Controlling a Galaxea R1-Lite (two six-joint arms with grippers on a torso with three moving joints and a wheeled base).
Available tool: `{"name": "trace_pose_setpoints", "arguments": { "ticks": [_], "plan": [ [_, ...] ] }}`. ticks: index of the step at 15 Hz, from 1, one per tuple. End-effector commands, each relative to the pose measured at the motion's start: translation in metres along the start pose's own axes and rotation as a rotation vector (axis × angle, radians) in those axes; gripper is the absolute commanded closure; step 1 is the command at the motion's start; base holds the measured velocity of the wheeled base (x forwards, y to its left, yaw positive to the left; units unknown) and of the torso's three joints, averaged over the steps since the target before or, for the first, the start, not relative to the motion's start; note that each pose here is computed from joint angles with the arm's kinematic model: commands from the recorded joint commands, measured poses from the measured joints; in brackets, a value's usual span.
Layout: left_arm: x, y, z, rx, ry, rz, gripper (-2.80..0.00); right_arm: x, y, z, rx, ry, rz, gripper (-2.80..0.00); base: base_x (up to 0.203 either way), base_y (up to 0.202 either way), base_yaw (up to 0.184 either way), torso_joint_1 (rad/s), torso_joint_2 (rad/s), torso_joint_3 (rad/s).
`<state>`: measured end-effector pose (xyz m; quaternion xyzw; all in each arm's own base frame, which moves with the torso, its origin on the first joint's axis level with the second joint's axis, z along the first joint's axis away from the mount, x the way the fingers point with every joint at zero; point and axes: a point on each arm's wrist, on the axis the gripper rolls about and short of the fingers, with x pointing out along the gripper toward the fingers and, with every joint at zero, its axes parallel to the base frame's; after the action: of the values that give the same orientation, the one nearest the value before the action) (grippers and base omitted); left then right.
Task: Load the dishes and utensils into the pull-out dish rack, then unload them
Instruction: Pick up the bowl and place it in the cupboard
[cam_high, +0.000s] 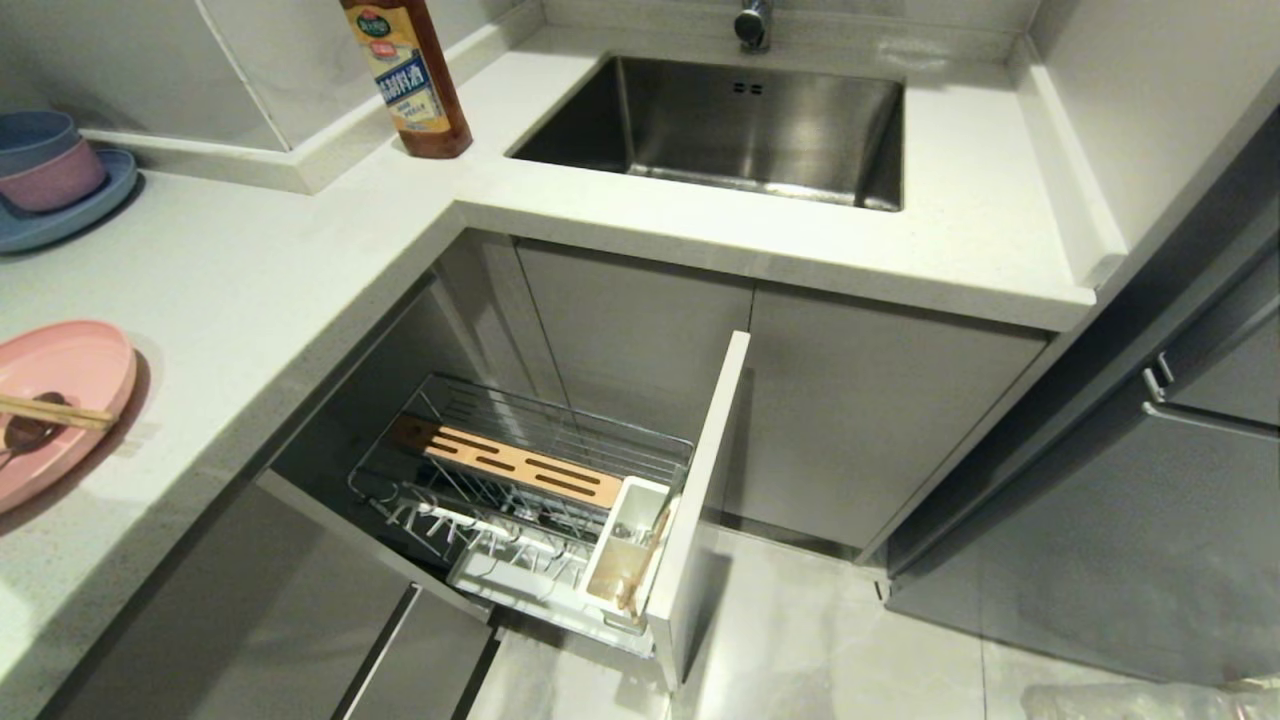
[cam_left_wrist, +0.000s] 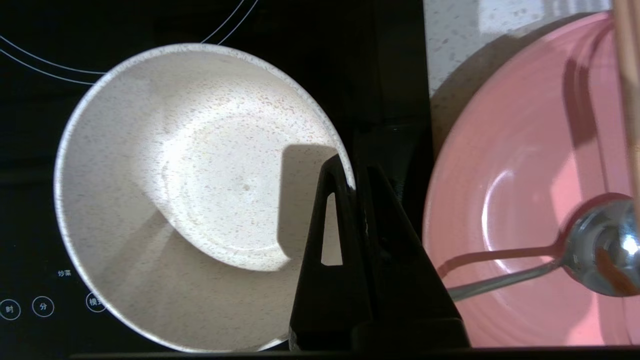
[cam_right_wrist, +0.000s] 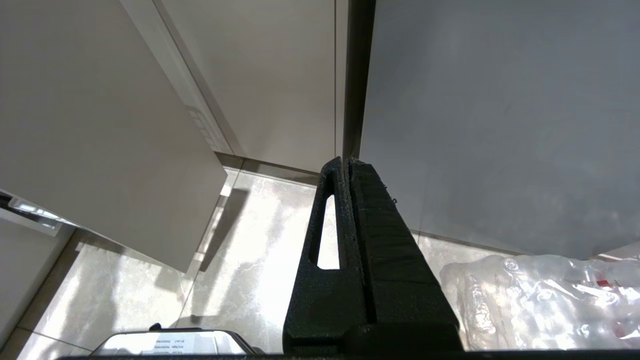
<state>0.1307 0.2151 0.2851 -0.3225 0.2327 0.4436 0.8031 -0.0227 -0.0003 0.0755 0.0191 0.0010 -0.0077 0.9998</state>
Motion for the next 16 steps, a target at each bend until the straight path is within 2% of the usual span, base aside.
{"name": "trace_pose_setpoints", "arguments": {
  "ticks": [1,4,7,9,12,16],
  "plan": [
    [-0.008,-0.001,-0.001,0.000,-0.019,-0.006,0.00,0.000,0.000,-0.001,0.000,0.003,0.000,0.00,0.000,0.000,0.000,0.000,0.00,0.000],
    [-0.024,-0.003,-0.002,0.007,-0.062,-0.019,0.00,0.000,0.000,0.000,0.000,0.001,0.000,0.00,0.000,0.000,0.000,0.000,0.00,0.000],
    [-0.056,-0.009,-0.006,0.026,-0.137,-0.059,0.00,0.000,0.000,-0.001,0.000,0.002,0.000,0.00,0.000,0.000,0.000,0.000,0.00,0.000],
    [-0.087,-0.024,-0.016,0.085,-0.190,-0.174,0.00,0.000,0.000,-0.001,0.000,0.002,0.000,0.00,0.000,0.000,0.000,0.000,0.00,0.000],
    [-0.122,-0.047,-0.036,0.219,-0.206,-0.390,0.00,0.000,0.000,0.000,0.000,0.001,0.000,0.00,0.000,0.000,0.000,0.000,0.00,0.000],
    [-0.157,-0.076,-0.070,0.428,-0.129,-0.737,0.00,0.000,0.000,-0.001,0.000,0.003,0.000,0.00,0.000,0.000,0.000,0.000,0.00,0.000]
  ]
}}
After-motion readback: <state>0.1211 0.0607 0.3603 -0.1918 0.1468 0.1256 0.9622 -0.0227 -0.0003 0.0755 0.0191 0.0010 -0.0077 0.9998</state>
